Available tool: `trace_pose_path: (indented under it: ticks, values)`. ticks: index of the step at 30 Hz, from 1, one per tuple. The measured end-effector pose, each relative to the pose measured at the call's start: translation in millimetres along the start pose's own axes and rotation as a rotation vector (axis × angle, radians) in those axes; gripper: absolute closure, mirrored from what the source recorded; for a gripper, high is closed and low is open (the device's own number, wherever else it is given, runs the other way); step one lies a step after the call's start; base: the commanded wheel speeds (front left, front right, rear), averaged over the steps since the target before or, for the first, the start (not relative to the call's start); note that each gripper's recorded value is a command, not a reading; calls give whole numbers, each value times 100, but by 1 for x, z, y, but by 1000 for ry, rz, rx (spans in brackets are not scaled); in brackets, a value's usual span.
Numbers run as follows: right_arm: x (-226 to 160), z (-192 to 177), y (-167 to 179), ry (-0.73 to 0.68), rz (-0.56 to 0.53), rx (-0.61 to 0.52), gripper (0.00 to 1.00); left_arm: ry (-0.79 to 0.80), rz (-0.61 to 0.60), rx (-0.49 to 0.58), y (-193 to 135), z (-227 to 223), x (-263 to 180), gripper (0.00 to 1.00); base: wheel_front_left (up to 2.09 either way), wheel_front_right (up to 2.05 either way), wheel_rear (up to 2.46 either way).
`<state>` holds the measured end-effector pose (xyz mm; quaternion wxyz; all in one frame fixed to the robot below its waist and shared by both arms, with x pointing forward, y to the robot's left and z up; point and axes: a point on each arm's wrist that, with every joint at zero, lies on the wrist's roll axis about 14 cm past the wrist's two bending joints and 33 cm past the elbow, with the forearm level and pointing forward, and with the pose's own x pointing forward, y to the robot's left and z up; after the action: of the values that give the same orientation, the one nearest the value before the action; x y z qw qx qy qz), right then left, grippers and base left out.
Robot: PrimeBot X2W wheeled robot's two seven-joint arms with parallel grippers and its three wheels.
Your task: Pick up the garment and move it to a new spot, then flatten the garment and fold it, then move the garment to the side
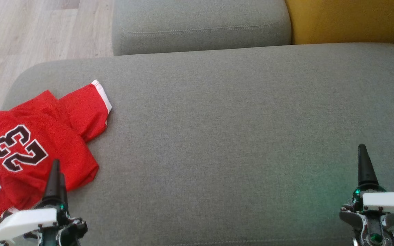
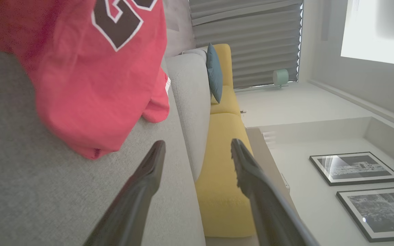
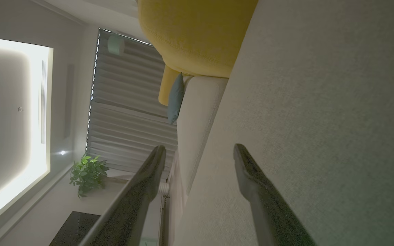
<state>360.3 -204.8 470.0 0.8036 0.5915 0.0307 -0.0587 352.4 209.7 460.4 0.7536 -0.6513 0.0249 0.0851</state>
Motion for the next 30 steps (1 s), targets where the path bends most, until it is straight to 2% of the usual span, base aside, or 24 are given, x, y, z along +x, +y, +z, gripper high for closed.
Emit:
trace_pose_path:
  ticks: [7,16,20,30]
  values:
    - [2,0,19,-9,59,-151,0,-23,-56,102,-21,5,2,0,0,0,0]
    - [2,-22,42,38,141,-397,0,-26,-103,275,-43,-2,2,0,0,0,0]
    - [0,-33,46,60,168,-518,0,15,-130,419,-49,-21,0,0,0,0,0]
    - [-1,-34,53,39,200,-662,0,39,-155,603,-56,-41,0,0,0,0,0]
